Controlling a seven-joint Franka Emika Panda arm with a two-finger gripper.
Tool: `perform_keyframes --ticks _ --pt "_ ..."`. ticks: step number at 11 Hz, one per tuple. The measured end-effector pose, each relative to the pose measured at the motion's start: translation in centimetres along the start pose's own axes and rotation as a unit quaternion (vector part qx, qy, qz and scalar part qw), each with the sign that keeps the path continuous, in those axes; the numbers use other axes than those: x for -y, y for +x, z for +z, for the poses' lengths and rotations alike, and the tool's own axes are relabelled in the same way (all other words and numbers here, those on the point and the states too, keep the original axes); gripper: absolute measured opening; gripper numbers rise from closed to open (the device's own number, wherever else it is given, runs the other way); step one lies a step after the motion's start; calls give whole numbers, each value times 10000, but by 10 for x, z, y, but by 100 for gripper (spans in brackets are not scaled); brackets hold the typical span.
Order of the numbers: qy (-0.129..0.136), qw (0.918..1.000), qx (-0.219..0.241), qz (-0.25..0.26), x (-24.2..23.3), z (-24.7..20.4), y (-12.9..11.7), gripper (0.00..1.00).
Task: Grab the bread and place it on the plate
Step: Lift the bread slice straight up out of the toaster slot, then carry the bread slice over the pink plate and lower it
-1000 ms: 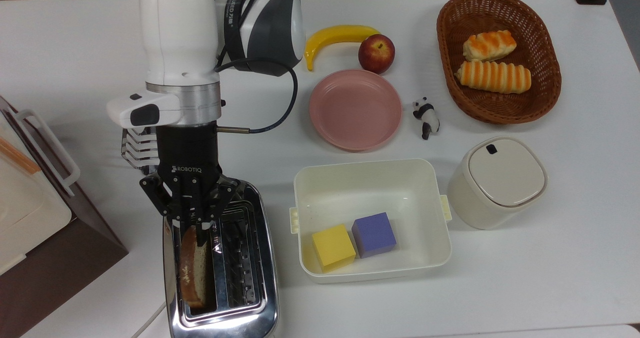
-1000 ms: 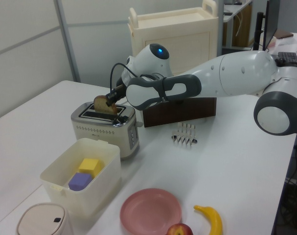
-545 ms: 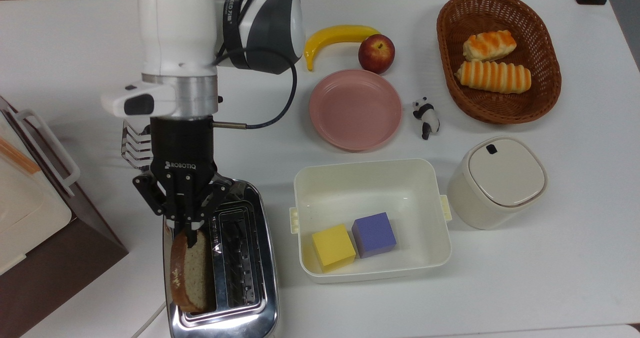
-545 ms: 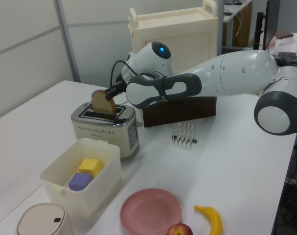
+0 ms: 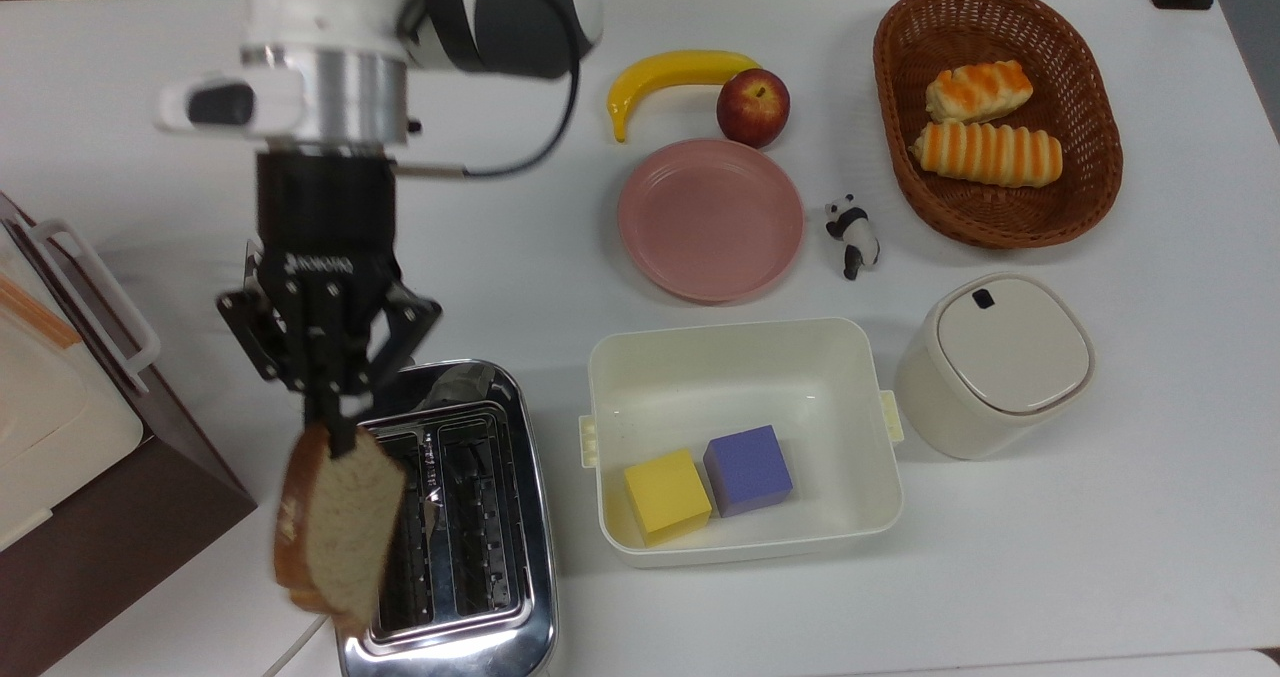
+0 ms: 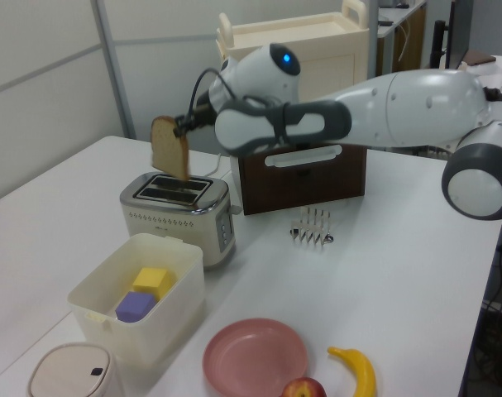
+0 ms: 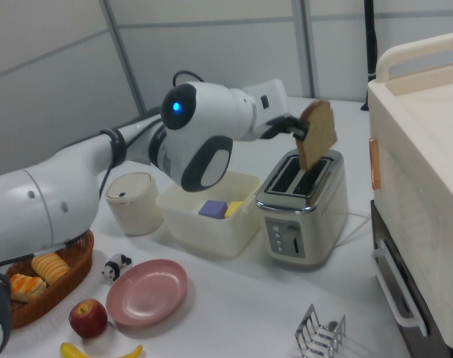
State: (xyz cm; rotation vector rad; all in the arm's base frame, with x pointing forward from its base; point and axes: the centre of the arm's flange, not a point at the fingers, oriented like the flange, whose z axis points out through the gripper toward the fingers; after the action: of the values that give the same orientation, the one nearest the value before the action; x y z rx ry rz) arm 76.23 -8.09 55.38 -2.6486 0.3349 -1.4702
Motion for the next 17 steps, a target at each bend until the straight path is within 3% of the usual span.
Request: perform_keyframes --ticks 2,3,5,7,11,17 --pt "137 9993 -189 276 -1 -31 25 10" --pt "204 9993 15 307 2 -40 31 10" --pt "361 9953 848 282 9 -57 31 10" --pt "519 9835 1718 229 17 -77 27 10" --pt "814 9330 3505 -35 35 -100 -9 10" --pt "1451 8465 5025 -994 95 -96 -85 10"
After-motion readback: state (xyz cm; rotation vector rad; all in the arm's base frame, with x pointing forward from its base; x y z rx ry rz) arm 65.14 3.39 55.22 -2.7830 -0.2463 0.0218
